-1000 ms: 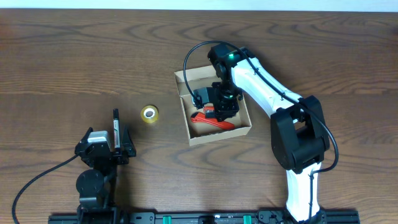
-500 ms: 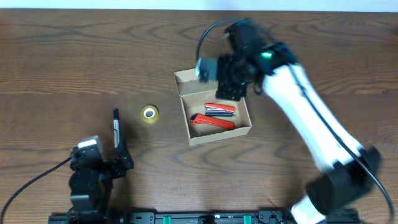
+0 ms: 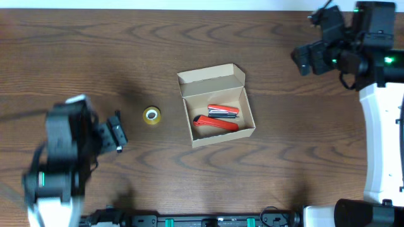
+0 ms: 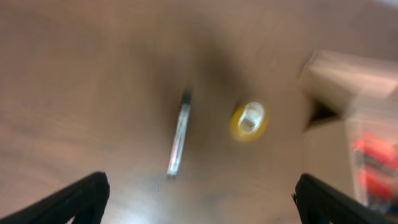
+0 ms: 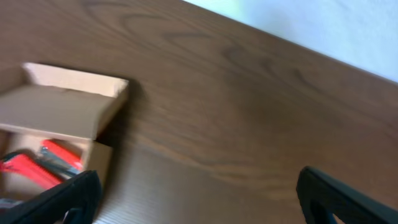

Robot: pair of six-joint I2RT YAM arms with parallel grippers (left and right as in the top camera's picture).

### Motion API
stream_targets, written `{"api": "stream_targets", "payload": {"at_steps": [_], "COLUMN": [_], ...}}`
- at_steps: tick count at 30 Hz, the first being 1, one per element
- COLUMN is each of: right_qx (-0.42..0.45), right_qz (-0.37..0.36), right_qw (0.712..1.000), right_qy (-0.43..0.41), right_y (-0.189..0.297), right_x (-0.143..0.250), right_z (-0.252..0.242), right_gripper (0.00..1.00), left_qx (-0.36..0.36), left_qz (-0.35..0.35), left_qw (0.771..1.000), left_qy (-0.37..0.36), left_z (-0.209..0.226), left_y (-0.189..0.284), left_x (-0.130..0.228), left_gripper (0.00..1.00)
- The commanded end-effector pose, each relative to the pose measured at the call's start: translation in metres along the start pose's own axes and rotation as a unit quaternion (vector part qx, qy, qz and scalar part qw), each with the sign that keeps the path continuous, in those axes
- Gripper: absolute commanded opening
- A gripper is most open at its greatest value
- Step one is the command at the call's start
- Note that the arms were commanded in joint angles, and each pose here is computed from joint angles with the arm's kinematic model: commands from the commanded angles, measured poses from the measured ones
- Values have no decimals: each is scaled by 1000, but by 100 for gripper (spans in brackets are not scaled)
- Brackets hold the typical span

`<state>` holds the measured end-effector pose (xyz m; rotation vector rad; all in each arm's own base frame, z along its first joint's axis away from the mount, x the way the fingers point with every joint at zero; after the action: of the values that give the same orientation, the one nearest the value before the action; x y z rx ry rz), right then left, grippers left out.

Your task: Pack container

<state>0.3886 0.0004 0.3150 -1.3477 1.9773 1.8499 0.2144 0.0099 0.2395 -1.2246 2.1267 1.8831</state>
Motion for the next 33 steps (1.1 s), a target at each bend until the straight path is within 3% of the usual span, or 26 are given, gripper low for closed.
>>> {"api": "stream_targets", "payload": {"at_steps": [1,6,13,23,33], "right_qx": [20,60,71,19,0], "right_qz": [11,28,93,156,159], "right_qw": [998,989,969,955,955], "right_qy": [-64,-129,-216,-250,-252], "right_y": [4,14,0,-62,-74], "right_x": [17,49,115,180,188], "right_z": [-24,-64,-96,-66,-53], "right_gripper": [99,99,99,98,98], "left_qx": [-88,-162,-181,-61,-26], "left_qz": [91,188,221,214,232], "left_qw": [991,965,958,973,968], "left_qy": [-43,-78,-33,-60,-91], "left_z": [-1,0,16,3,13], "left_y": [-21,-61,-101,-141,-173], "left_x": [-18,-28,-32,-27,13], "left_gripper": [95,95,95,99,96]}}
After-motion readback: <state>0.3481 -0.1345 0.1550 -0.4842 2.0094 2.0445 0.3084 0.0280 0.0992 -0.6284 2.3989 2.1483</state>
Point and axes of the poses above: each gripper's point midway between its finger pads, its own y axis back along the fingers, its own z axis along the line the jaws close on, x = y × z, the point moved 3 cm from there along y, back along the fingers, and after that the axes turned 14 degrees about y, right-handed, at the moved point
